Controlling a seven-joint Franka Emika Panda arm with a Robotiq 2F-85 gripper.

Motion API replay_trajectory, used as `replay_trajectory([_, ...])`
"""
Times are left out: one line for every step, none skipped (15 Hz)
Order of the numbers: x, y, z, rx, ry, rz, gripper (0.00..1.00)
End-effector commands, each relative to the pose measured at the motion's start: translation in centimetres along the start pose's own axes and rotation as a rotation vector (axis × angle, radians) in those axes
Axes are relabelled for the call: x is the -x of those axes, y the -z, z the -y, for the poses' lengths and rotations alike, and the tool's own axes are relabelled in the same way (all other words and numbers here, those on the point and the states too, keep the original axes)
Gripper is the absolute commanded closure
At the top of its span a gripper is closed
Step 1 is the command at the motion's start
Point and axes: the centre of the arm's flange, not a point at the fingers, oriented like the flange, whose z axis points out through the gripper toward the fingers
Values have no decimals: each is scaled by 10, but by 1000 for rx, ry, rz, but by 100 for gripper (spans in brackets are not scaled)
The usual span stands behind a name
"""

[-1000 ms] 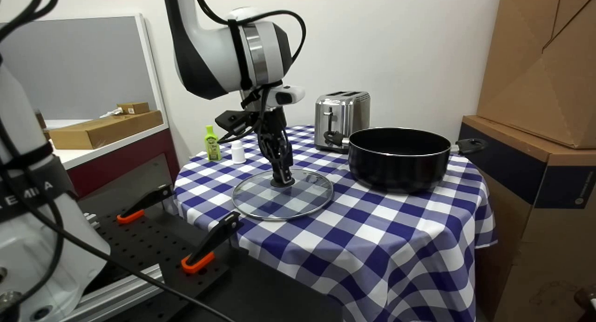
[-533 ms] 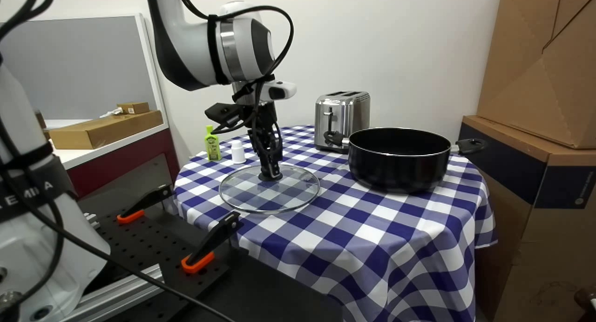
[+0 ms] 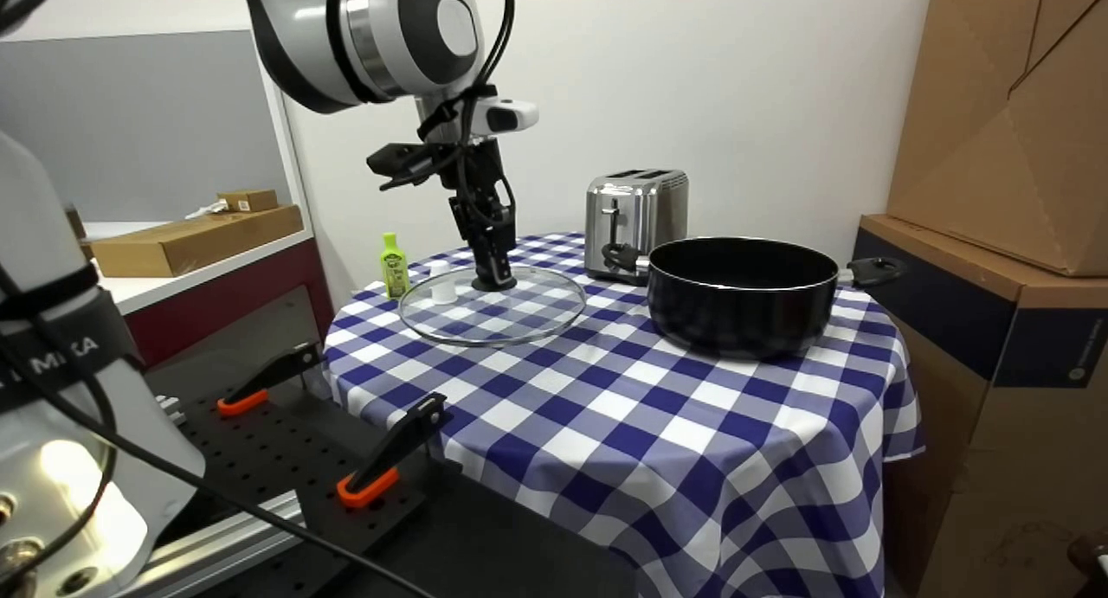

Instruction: Pick up lid and close the pot

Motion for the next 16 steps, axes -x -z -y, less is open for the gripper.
replay_trajectory([-27,77,-13,29,6,-42,75])
replay_trajectory([-34,86,-12,33,5,-50,75])
replay_trajectory([-41,95,-11,34,1,-65,75])
replay_trajectory([-48,107,-9,34,1,-77,75])
replay_trajectory([-56,121,-7,31,-3,-88,75])
replay_trajectory([-62,138,-5,31,-5,-99,75])
replay_trajectory([-67,152,-4,31,-9,-106,75])
replay_trajectory([-71,166,-3,38,-15,-116,75])
replay_trajectory([-77,180,-6,40,-30,-125,75])
replay_trajectory([-83,191,-9,46,-48,-134,75])
replay_trajectory([-89,200,-14,52,-63,-143,75])
replay_trajectory([-95,207,-20,59,-80,-151,75])
replay_trajectory([-103,209,-29,65,-96,-153,75])
replay_trajectory([-110,211,-36,71,-107,-157,75])
replay_trajectory([-118,211,-46,76,-118,-161,75])
replay_trajectory([-129,209,-57,80,-133,-161,75])
